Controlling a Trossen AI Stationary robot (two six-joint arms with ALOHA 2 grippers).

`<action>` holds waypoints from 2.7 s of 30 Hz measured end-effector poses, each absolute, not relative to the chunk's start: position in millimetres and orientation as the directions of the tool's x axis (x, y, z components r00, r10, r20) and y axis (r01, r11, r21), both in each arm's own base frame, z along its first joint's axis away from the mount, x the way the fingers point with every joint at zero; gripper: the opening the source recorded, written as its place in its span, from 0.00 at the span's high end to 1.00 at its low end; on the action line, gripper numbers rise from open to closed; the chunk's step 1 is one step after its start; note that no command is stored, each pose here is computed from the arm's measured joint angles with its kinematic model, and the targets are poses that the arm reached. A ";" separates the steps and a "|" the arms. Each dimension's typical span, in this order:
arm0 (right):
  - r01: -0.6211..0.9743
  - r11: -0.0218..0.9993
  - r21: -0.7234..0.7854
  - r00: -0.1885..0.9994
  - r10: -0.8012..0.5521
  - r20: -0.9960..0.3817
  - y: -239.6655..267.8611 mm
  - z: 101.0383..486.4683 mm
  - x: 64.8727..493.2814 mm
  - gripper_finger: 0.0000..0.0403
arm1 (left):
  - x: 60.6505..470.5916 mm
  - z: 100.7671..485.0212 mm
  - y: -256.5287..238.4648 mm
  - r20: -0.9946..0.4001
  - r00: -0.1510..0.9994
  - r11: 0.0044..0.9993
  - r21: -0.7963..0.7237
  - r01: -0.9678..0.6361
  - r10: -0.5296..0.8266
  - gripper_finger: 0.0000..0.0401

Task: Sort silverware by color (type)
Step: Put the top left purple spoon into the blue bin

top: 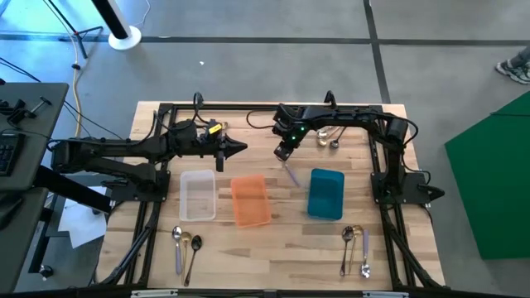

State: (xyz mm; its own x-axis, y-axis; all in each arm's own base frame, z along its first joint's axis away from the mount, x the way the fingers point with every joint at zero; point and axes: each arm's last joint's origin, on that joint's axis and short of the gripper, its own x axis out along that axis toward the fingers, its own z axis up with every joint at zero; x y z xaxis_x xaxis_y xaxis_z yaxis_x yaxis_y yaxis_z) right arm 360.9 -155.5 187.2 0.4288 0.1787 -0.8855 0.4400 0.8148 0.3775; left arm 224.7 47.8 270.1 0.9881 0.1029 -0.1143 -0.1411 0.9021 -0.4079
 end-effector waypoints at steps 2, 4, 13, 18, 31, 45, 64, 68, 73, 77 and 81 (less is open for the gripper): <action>0.427 0.822 0.378 0.451 0.169 -0.877 -155.7 196.1 361.4 1.00 | 221.1 273.3 48.9 -0.103 0.989 0.902 -0.407 -0.143 0.110 1.00; 0.415 0.828 0.376 0.476 0.154 -0.866 -155.1 206.7 359.9 1.00 | 216.2 275.8 50.5 -0.104 0.987 0.901 -0.406 -0.155 0.122 1.00; 0.410 0.852 0.326 0.599 0.018 -0.800 -142.8 266.4 336.6 1.00 | 199.5 285.9 56.1 -0.084 0.982 0.912 -0.366 -0.187 0.168 1.00; 0.376 0.878 0.297 0.701 -0.060 -0.711 -119.2 307.2 327.8 1.00 | 198.1 286.6 58.3 -0.080 0.980 0.910 -0.364 -0.197 0.180 1.00; 0.354 0.925 0.137 0.846 -0.254 -0.469 -34.0 388.2 288.3 1.00 | 201.9 313.4 46.6 0.026 0.998 0.952 -0.302 -0.043 0.054 1.00; 0.373 0.928 0.015 0.850 -0.335 -0.406 -7.8 397.9 279.5 1.00 | 202.9 324.1 41.4 0.042 0.999 0.964 -0.264 -0.020 0.032 1.00; 0.313 0.938 0.147 0.946 -0.295 -0.132 -15.3 381.4 229.7 1.00 | 214.6 317.9 45.6 0.034 0.996 0.963 -0.260 -0.070 0.082 1.00; 0.310 0.940 0.141 0.947 -0.291 -0.139 -17.8 380.3 230.1 1.00 | 215.0 317.7 45.7 0.034 0.996 0.963 -0.260 -0.070 0.082 1.00; 0.298 0.944 0.140 0.950 -0.279 -0.140 -18.8 380.3 230.1 1.00 | 215.0 317.8 45.7 0.035 0.996 0.963 -0.259 -0.070 0.082 1.00; 0.296 0.944 0.148 0.951 -0.277 -0.141 -18.7 380.2 230.1 1.00 | 215.0 317.8 45.7 0.035 0.996 0.963 -0.259 -0.071 0.083 1.00; 0.296 0.944 0.149 0.951 -0.276 -0.140 -18.6 380.4 229.8 1.00 | 215.0 317.7 45.8 0.034 0.996 0.963 -0.259 -0.072 0.083 1.00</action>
